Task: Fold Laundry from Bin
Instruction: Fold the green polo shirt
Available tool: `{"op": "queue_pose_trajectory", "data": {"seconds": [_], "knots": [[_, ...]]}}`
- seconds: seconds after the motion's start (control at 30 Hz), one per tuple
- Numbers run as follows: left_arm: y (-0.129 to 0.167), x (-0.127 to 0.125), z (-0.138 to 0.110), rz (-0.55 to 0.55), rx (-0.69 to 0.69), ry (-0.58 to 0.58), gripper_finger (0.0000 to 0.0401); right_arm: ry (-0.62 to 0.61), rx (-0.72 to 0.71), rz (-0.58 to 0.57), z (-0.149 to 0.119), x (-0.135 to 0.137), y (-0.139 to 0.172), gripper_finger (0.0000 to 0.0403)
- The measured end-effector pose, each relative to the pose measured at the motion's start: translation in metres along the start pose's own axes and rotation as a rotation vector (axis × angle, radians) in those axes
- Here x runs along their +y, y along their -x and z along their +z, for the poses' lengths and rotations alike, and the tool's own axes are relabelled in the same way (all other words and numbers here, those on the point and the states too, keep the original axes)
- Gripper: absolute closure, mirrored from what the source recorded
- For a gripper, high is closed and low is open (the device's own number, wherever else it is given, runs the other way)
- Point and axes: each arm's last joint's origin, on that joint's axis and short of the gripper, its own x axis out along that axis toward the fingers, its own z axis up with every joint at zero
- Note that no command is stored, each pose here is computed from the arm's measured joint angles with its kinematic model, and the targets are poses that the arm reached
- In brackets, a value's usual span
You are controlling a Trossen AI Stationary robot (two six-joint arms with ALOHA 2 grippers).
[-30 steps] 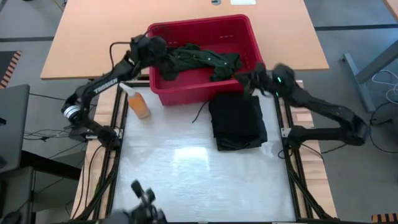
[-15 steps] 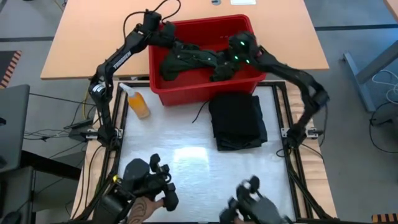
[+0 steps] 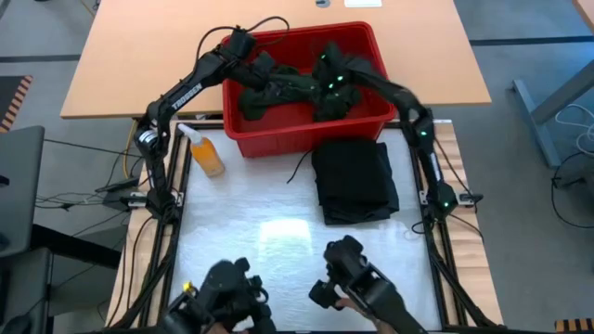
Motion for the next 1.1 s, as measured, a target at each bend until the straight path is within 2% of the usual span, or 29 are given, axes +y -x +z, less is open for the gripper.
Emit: {"op": "queue_pose_trajectory", "data": {"seconds": [0.1, 0.2, 0.27, 0.37, 0.43, 0.5, 0.53, 0.67, 0.73, 0.8, 0.93, 1.03, 1.1], "knots": [[0.010, -0.026, 0.004, 0.066, -0.013, -0.006, 0.0221, 0.046, 0.053, -0.010, -0.004, -0.006, -0.021, 0.0040], [0.014, -0.055, 0.004, 0.157, -0.020, -0.002, 0.0221, 0.020, 0.138, -0.251, -0.011, -0.018, -0.041, 0.0042], [0.018, -0.076, 0.002, 0.211, -0.016, 0.009, 0.0221, 0.040, 0.189, -0.334, -0.018, -0.022, -0.054, 0.0063], [0.028, -0.111, -0.002, 0.265, -0.029, 0.015, 0.0221, 0.014, 0.148, -0.292, -0.017, -0.026, -0.056, 0.0139], [0.038, -0.135, -0.007, 0.296, -0.044, 0.021, 0.0221, 0.023, 0.105, -0.281, -0.011, -0.026, -0.048, 0.0224], [0.052, -0.158, -0.013, 0.348, -0.061, 0.030, 0.0221, 0.037, 0.088, -0.242, -0.009, -0.025, -0.045, 0.0333], [0.061, -0.169, -0.017, 0.383, -0.072, 0.037, 0.0221, 0.037, 0.072, -0.208, -0.008, -0.024, -0.043, 0.0365], [0.106, -0.206, -0.039, 0.567, -0.132, 0.051, 0.0221, 0.009, -0.039, -0.154, 0.004, -0.021, -0.028, 0.0377], [0.126, -0.220, -0.054, 0.649, -0.168, 0.049, 0.0221, 0.041, -0.150, -0.138, 0.020, -0.014, 0.000, 0.0382], [0.143, -0.229, -0.069, 0.697, -0.207, 0.050, 0.0221, 0.085, -0.294, -0.122, 0.039, -0.002, 0.043, 0.0384], [0.166, -0.235, -0.100, 0.727, -0.274, 0.028, 0.0221, 0.168, -0.649, -0.114, 0.065, 0.031, 0.168, 0.0384], [0.170, -0.231, -0.124, 0.718, -0.280, -0.008, 0.0221, 0.178, -0.882, -0.047, 0.067, 0.059, 0.248, 0.0384], [0.168, -0.226, -0.142, 0.695, -0.268, -0.024, 0.0221, 0.183, -0.992, 0.055, 0.061, 0.079, 0.289, 0.0384]]}}
